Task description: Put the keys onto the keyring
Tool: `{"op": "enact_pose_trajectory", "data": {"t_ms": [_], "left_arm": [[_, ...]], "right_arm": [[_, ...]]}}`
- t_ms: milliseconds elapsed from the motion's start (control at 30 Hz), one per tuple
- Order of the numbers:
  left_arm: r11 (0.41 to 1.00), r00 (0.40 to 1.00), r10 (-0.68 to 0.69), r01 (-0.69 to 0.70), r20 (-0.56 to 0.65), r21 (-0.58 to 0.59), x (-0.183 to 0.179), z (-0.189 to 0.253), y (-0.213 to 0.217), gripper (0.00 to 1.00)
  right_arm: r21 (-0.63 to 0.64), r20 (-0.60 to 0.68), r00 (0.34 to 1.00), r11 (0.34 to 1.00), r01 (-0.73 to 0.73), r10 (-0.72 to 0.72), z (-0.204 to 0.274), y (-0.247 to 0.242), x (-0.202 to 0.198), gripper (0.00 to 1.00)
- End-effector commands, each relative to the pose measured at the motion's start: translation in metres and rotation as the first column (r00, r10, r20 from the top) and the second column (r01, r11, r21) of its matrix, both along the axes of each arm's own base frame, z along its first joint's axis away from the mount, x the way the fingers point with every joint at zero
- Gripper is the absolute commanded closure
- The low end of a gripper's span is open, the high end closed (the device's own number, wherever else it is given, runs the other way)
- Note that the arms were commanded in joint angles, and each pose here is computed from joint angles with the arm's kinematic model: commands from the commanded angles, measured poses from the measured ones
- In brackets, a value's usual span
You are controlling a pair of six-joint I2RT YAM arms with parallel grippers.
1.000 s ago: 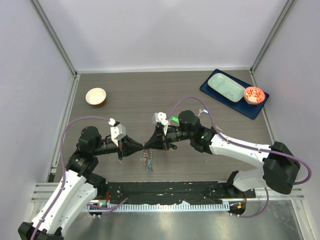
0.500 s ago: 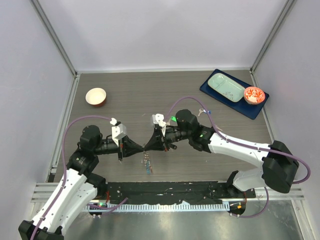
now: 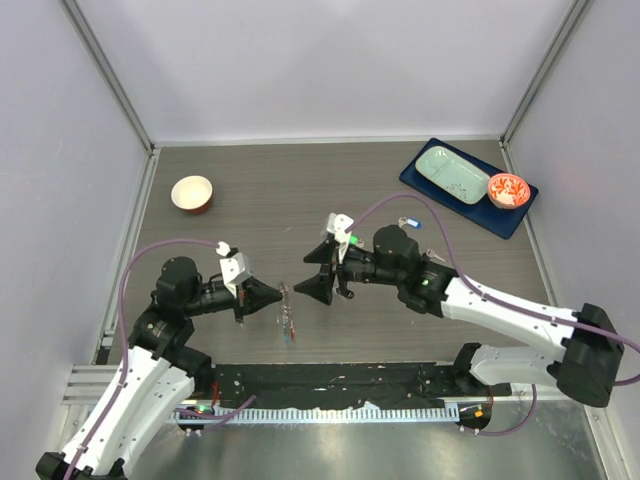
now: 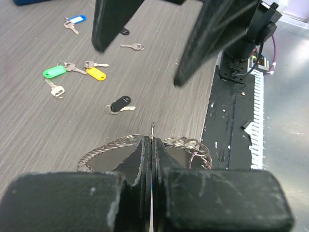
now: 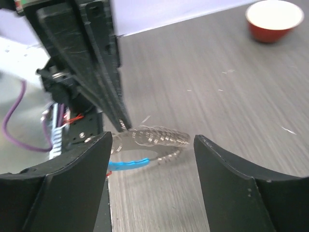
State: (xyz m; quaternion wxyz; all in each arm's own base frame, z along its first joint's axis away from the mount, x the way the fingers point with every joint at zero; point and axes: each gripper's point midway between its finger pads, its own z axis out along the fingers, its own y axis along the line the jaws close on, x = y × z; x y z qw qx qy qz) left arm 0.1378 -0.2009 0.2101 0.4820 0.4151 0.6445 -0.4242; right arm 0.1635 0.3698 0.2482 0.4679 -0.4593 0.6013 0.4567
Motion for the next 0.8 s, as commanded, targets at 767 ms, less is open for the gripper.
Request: {"op": "enact_pose_trajectory", "data": {"t_ms": [767], "left_arm": [[0.991, 0.980, 0.136, -0.135, 0.147, -0.011, 0.014, 0.026, 0.015, 1.00]], "right_arm": [[-0.376, -0.141, 0.720, 0.709, 0.596, -0.680, -0.154, -0.073, 0.078, 0.48]]}}
